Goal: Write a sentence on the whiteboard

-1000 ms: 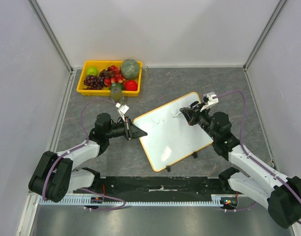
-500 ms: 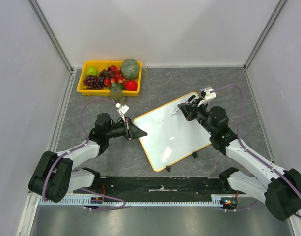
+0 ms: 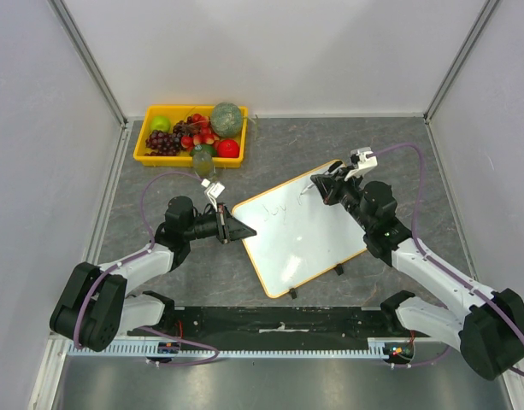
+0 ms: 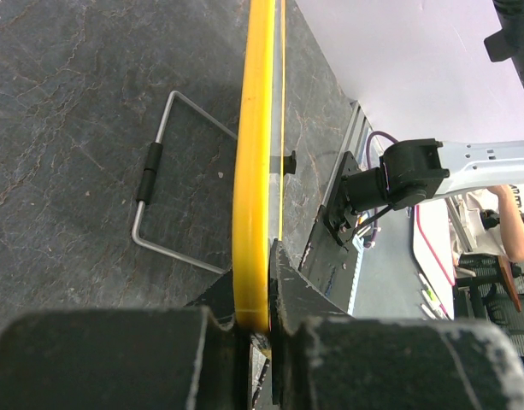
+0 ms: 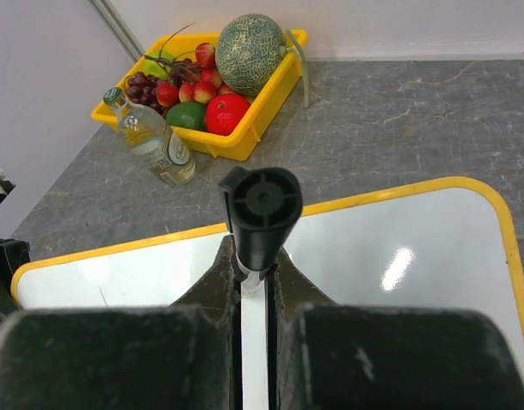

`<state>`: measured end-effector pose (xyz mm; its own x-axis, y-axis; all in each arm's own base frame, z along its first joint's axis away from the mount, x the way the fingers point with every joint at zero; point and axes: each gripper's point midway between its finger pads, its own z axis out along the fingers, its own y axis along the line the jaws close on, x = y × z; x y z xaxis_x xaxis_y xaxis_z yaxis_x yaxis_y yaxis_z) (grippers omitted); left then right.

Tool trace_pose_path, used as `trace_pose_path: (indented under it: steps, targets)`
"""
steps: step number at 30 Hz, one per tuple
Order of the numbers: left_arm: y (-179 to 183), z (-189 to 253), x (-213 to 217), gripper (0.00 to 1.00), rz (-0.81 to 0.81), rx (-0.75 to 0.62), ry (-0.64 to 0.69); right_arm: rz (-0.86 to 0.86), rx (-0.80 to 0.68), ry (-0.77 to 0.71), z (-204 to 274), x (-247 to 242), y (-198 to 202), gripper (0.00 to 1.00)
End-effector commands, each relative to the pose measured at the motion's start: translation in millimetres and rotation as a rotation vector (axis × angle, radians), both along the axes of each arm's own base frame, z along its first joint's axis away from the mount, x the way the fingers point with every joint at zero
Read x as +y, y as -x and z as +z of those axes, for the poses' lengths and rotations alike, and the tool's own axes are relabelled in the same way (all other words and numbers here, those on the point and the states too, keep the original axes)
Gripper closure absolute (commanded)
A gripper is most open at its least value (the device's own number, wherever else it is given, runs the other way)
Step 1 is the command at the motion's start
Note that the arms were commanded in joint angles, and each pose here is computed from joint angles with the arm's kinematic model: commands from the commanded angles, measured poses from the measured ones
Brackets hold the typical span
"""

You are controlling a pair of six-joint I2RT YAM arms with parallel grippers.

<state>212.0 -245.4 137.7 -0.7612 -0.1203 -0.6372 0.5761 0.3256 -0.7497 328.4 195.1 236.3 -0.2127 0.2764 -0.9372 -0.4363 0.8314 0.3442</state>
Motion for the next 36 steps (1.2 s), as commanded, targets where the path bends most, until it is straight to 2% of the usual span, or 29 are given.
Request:
trace_pose_path:
  steps: [1,12,27,32,36]
  targets:
    - [28.3,-30.9,0.3,0.98,-0.147,-0.098,-0.077,-0.101,0.048,0.094,-23.5,-19.4,-10.4,1.00]
    - [28.7,-30.9,0.0,0.98,-0.148,-0.098,-0.077,-0.091,0.138,0.154,-65.8,-27.0,6.4,1.00]
    - [28.6,-31.0,0.5,0.98,-0.145,-0.097,-0.078,-0.058,0.195,0.182,-93.3,-31.6,27.1,1.00]
    - [28.5,-30.9,0.2,0.98,-0.145,-0.100,-0.078,-0.070,0.180,0.162,-83.0,-32.3,25.3,1.00]
    - [28.8,-30.7,0.2,0.98,-0.146,-0.098,-0.077,-0.071,0.121,0.102,-46.9,-29.3,23.1,1.00]
